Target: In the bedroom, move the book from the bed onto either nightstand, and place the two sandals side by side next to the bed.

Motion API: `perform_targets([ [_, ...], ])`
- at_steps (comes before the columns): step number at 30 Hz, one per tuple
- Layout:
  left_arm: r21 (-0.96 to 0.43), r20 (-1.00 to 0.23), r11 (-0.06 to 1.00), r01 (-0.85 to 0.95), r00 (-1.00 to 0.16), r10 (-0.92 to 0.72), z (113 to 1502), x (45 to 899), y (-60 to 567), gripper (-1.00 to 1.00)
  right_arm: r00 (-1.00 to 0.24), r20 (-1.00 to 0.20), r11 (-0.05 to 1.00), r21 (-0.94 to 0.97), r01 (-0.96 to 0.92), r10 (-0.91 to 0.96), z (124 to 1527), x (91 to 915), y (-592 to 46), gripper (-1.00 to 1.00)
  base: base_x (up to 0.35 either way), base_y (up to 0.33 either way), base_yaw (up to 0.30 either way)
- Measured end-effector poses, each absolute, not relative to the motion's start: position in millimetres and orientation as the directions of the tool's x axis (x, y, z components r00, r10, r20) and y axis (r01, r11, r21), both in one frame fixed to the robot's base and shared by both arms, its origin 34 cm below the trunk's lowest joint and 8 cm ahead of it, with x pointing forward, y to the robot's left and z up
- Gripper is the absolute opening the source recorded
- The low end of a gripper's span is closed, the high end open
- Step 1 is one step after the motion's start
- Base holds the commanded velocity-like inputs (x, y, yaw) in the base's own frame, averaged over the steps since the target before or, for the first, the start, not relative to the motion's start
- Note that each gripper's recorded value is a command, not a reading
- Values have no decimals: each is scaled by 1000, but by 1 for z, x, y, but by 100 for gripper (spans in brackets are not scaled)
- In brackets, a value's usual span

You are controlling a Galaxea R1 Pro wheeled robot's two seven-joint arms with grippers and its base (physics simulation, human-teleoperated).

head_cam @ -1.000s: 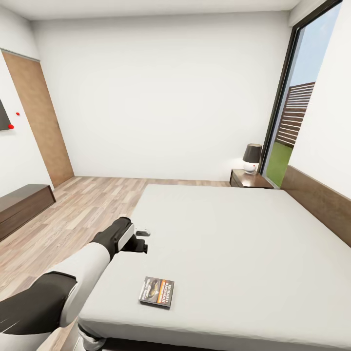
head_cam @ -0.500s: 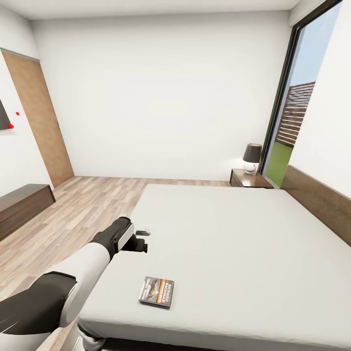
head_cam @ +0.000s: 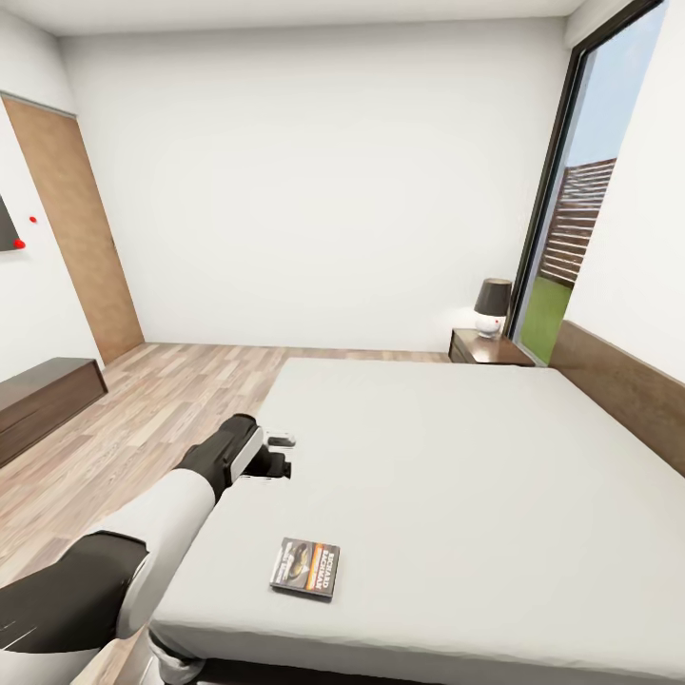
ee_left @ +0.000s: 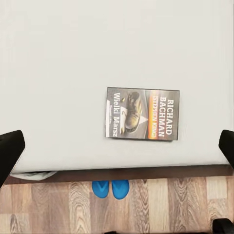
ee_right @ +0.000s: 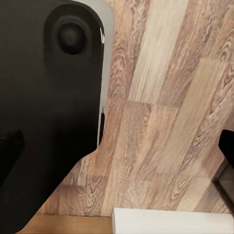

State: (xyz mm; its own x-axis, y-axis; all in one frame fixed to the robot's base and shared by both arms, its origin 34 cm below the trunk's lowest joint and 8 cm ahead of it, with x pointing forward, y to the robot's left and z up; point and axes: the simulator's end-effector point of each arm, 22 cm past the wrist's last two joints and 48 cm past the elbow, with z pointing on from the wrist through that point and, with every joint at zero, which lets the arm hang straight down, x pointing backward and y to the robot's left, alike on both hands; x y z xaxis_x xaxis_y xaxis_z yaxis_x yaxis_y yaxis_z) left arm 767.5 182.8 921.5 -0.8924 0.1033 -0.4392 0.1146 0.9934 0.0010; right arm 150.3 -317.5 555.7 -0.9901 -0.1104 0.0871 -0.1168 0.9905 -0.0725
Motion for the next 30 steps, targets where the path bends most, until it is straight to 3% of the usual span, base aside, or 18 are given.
perform_targets([
  [30,-4,-495,992,122,-863,105,905,786,177,100,-988,104,991,-65,-120,-113,517,146,-314,100,0,0,0],
])
